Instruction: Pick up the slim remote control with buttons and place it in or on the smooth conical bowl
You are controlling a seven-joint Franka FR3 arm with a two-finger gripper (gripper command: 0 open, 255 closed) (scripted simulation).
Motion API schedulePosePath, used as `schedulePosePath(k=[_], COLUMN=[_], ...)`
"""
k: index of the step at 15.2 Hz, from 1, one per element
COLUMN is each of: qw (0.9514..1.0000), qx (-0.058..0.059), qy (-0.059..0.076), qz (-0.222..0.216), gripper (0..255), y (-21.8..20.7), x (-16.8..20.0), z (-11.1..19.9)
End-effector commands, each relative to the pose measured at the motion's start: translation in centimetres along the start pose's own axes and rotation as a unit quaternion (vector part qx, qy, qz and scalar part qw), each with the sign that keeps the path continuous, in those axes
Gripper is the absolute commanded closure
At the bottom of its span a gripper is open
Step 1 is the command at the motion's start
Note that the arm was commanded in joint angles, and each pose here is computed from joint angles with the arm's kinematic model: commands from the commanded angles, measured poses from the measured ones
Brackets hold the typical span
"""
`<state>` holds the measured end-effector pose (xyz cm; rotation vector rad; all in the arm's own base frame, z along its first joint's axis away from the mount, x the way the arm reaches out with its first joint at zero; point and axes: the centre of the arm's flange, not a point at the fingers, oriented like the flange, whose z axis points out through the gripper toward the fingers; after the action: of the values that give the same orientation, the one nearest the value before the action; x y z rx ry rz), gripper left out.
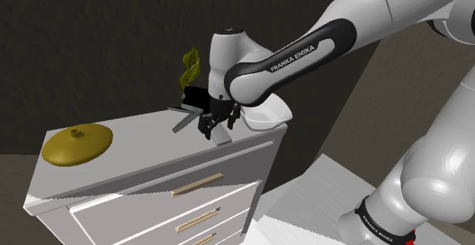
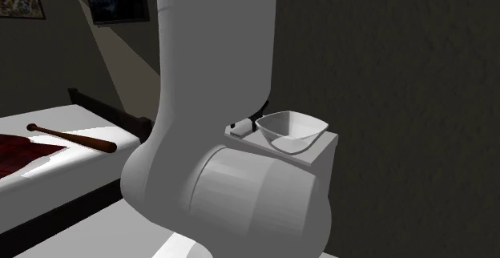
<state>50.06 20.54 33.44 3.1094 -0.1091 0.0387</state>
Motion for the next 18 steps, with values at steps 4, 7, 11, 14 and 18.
schedulePosePath(k=[4,7,11,14,18], qw=[1.0000,1.0000,1.0000,1.0000,1.0000], qx=[0.000,0.000,0.000,0.000,0.000], qy=[0.000,0.000,0.000,0.000,0.000], qz=[0.000,0.000,0.000,0.000,0.000], gripper=[0,255,255,255,255], y=[0.0,0.0,0.0,0.0,0.0], x=[0.0,0.0,0.0,0.0,0.0], z=[0.2,0.2,0.2,0.2,-0.9])
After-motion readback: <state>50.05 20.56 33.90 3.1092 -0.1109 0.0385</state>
